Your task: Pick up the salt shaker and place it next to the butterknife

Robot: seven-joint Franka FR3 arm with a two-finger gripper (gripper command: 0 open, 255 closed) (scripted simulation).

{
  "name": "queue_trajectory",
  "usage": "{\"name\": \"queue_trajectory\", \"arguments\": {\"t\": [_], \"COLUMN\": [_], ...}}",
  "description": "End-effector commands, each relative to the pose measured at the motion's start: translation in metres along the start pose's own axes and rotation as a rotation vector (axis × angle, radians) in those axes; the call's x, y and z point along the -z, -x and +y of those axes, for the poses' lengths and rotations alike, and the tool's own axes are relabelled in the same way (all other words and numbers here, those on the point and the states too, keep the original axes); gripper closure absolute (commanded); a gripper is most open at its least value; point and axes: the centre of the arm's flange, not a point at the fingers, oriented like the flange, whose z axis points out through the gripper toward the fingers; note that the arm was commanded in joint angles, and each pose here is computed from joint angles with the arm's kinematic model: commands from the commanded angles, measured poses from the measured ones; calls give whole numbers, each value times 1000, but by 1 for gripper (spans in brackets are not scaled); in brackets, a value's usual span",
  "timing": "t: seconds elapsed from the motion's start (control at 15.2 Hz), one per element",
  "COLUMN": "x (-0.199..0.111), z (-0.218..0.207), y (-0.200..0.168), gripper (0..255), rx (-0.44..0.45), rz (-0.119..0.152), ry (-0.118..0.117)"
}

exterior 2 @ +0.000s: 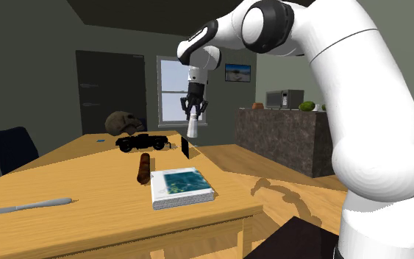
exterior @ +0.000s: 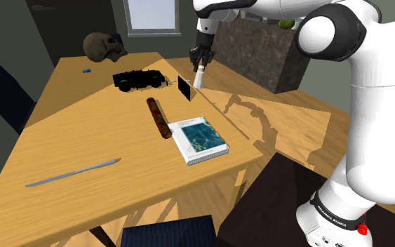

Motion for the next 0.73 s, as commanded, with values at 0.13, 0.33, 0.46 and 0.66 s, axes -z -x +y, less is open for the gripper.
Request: {"name": "queue_trajectory", "arguments": {"t": [0.13, 0.33, 0.46, 0.66], "x": [22, 34, 31, 28], "z": [-2, -4, -28, -63], "y": [-1, -2, 9, 26], "gripper": [255, 255, 255, 255], "rx": [0, 0, 0, 0], "rz": [0, 0, 0, 0], "ry": [0, 0, 0, 0]}}
